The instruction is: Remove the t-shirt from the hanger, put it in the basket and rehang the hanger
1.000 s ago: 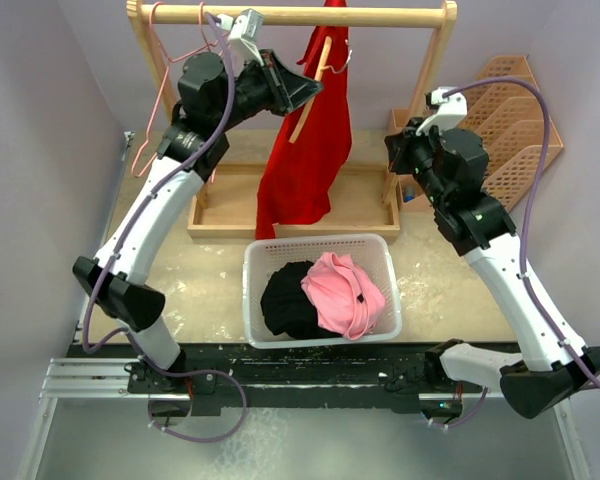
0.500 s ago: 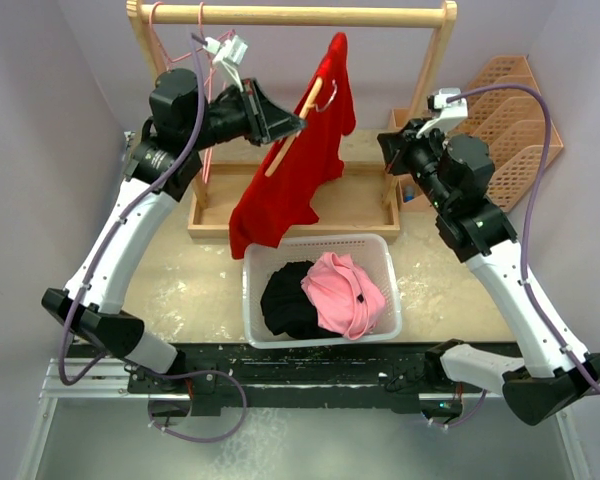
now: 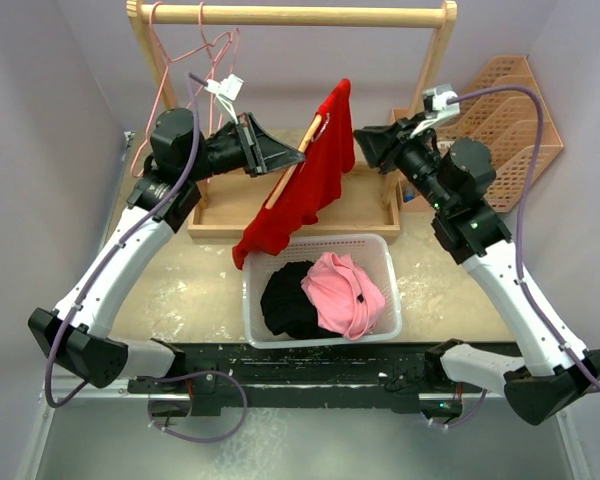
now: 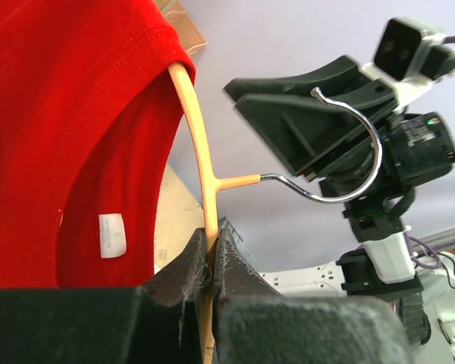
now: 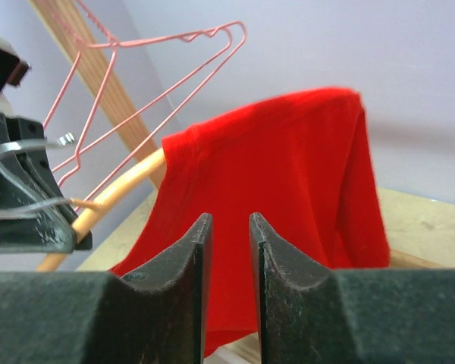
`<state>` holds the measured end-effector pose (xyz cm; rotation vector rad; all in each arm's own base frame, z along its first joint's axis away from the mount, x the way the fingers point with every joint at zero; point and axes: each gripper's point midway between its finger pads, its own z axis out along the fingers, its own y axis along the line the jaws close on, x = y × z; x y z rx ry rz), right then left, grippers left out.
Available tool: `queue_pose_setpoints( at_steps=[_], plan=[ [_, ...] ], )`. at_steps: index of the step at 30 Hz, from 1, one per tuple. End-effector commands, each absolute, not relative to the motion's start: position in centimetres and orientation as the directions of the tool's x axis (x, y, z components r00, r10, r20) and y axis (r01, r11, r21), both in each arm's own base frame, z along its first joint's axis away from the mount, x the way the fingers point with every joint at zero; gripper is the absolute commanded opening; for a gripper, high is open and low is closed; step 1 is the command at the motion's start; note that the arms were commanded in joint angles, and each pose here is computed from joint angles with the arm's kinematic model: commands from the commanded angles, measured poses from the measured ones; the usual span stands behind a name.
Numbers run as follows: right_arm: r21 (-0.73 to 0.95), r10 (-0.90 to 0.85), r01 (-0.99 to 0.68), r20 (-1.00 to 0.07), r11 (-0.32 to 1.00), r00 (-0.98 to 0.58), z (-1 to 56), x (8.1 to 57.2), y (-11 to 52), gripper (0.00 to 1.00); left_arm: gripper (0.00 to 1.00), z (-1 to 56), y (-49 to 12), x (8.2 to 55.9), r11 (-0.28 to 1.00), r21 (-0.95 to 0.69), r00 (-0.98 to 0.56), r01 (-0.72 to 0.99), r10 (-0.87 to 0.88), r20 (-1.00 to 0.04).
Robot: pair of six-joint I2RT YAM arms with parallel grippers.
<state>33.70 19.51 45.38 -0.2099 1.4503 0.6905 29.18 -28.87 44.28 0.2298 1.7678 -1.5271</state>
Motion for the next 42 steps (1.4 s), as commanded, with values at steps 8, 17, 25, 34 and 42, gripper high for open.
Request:
queue_pose_setpoints(
  at_steps=[8,17,25,34,42],
  plan=[
    [0.262,0.324,-0.678,-0.945,0.687,-0.037,45.9,32.2,26.9,0.53,0.00,51.0,-27.5,27.1,0.156,-0.693,-0.568,0.704,-0.462,-0.681],
    [0.263,0.322,-0.685,-0.946,0.679,-0.044,45.7,32.5,27.9,0.60,0.00,50.5,-27.4,27.1,0.170,-0.693,-0.565,0.701,-0.461,-0.684],
    [0.265,0.348,-0.683,-0.937,0.681,-0.016,46.7,31.9,27.3,0.60,0.00,50.1,-27.2,27.5,0.210,-0.683,-0.542,0.700,-0.466,-0.699],
    [0.280,0.343,-0.628,-0.939,0.726,-0.022,46.0,33.9,27.4,0.60,0.00,50.1,-27.1,26.9,0.200,-0.680,-0.547,0.705,-0.457,-0.701],
    [0.287,0.346,-0.562,-0.938,0.776,-0.001,46.0,36.0,27.1,0.49,0.00,49.9,-26.7,25.9,0.206,-0.674,-0.547,0.710,-0.442,-0.711]
  ],
)
